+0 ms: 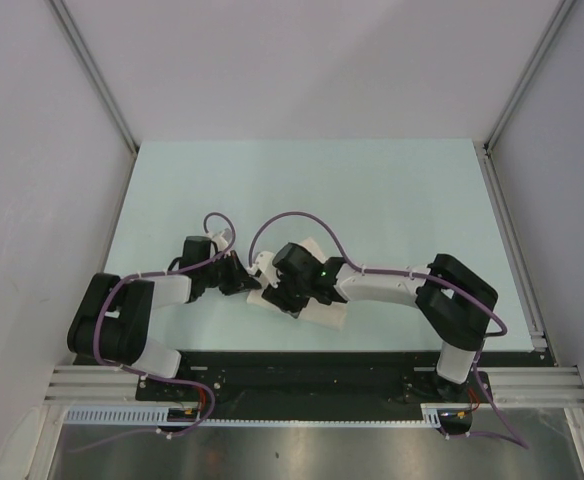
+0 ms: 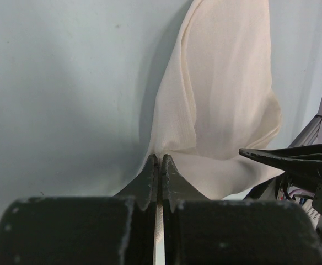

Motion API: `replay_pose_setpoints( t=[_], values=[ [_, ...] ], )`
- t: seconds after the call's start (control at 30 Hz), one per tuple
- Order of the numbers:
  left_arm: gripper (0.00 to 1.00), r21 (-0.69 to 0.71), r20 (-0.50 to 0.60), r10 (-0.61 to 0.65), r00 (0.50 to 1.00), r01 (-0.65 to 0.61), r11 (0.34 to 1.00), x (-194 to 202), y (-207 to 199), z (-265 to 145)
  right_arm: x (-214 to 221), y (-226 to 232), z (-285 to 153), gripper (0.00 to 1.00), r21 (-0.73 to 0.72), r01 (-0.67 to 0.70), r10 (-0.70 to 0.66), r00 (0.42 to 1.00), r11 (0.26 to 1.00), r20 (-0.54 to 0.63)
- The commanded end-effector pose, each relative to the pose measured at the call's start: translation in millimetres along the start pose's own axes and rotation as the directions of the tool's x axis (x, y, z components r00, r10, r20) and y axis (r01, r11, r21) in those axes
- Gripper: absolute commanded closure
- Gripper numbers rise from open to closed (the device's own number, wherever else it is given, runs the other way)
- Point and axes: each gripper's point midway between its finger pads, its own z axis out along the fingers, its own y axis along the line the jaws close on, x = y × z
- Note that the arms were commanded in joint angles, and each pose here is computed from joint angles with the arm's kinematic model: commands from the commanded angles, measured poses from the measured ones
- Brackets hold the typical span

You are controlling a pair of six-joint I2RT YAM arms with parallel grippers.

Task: Fold the napkin, place the utensils inside, and roll it up
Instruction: Roll the napkin with the utensil

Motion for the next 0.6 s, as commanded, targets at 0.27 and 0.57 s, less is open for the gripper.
replay_pose_setpoints(
  t=[0.27, 0.57],
  values=[
    [0.95, -0.058, 0.030, 0.047, 0.998, -0.045, 0.997, -17, 5, 0, 9, 7, 24, 0.47, -0.124, -0.057, 0.047, 0.995, 0.991, -0.083],
    [0.29, -0.086, 0.158, 0.127, 0.979, -0.115, 0.990, -46, -10, -18, 19, 24, 18, 0.73, -0.378, -0.241, 0.180, 0.965, 0.894, -0.189]
  ],
)
